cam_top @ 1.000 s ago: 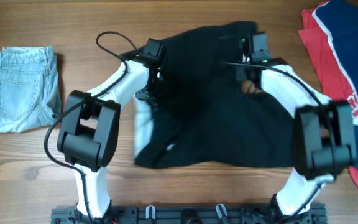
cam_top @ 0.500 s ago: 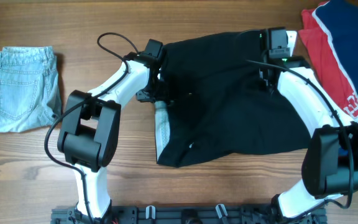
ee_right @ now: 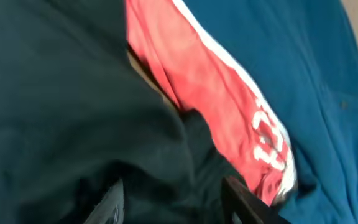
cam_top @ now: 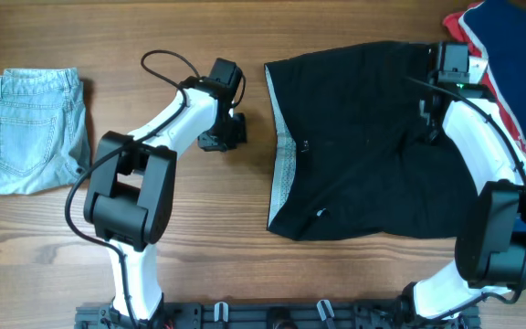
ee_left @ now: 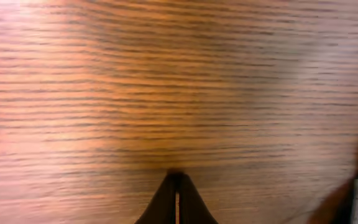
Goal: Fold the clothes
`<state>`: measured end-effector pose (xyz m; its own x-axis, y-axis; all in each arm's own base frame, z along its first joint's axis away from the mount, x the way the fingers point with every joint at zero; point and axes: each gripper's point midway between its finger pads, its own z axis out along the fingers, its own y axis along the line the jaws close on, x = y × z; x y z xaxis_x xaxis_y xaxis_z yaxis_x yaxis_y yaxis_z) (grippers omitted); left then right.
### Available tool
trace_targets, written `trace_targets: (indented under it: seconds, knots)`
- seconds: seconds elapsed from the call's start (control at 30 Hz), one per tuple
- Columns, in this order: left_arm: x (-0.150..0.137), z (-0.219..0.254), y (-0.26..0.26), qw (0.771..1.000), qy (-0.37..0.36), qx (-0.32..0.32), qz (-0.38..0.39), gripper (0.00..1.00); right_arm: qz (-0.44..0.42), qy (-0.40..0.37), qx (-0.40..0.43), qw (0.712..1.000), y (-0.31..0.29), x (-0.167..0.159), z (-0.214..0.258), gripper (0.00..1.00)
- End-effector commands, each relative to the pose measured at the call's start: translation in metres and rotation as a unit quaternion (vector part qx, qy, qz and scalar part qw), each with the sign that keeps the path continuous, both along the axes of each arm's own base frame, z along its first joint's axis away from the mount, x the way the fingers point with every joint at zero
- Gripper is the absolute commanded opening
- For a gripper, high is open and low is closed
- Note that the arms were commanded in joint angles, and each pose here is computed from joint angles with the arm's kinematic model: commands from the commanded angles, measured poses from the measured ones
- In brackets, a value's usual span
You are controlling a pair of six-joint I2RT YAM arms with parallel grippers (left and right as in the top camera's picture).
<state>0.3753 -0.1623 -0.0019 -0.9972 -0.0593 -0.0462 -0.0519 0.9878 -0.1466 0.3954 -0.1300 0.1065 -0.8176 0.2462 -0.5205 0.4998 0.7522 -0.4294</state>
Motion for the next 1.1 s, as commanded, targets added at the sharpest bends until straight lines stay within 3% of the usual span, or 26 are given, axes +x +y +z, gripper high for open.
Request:
trace_targets:
  seconds: [0.0, 0.07, 0.23, 0.3, 0.37, 0.47, 0.73, 1.07]
  knots:
    - [-0.004, 0.005, -0.026, 0.997, 0.011, -0.079, -0.013, 0.04, -0.087, -0.005, -0.044, 0.995, -0.016, -0.024, 0.006, 0.52]
    - [0.001, 0.022, -0.037, 0.994, -0.007, -0.112, -0.019, 0.04, -0.135, -0.013, -0.065, 0.989, -0.023, -0.040, 0.012, 0.52]
    - [-0.003, 0.055, -0.059, 0.982, -0.020, -0.182, -0.051, 0.04, -0.138, -0.015, -0.046, 0.989, -0.018, -0.040, 0.008, 0.54]
    - [-0.009, 0.059, -0.069, 0.977, -0.014, -0.204, -0.067, 0.04, -0.093, 0.011, 0.004, 0.996, 0.001, -0.035, -0.005, 0.54]
    - [-0.011, 0.059, -0.073, 0.976, -0.013, -0.204, -0.073, 0.05, -0.012, 0.060, 0.110, 0.992, 0.039, -0.032, -0.028, 0.54]
    - [-0.018, 0.061, -0.090, 0.971, -0.011, -0.219, -0.092, 0.39, 0.024, 0.108, 0.237, 0.965, 0.084, -0.051, -0.049, 0.54]
    - [-0.024, 0.068, -0.126, 0.960, -0.030, -0.248, -0.127, 0.40, 0.018, 0.159, 0.269, 0.950, 0.096, -0.083, -0.071, 0.54]
    - [-0.031, 0.022, -0.152, 0.960, -0.002, -0.249, -0.132, 0.38, 0.030, 0.163, 0.268, 0.949, 0.096, -0.083, -0.072, 0.54]
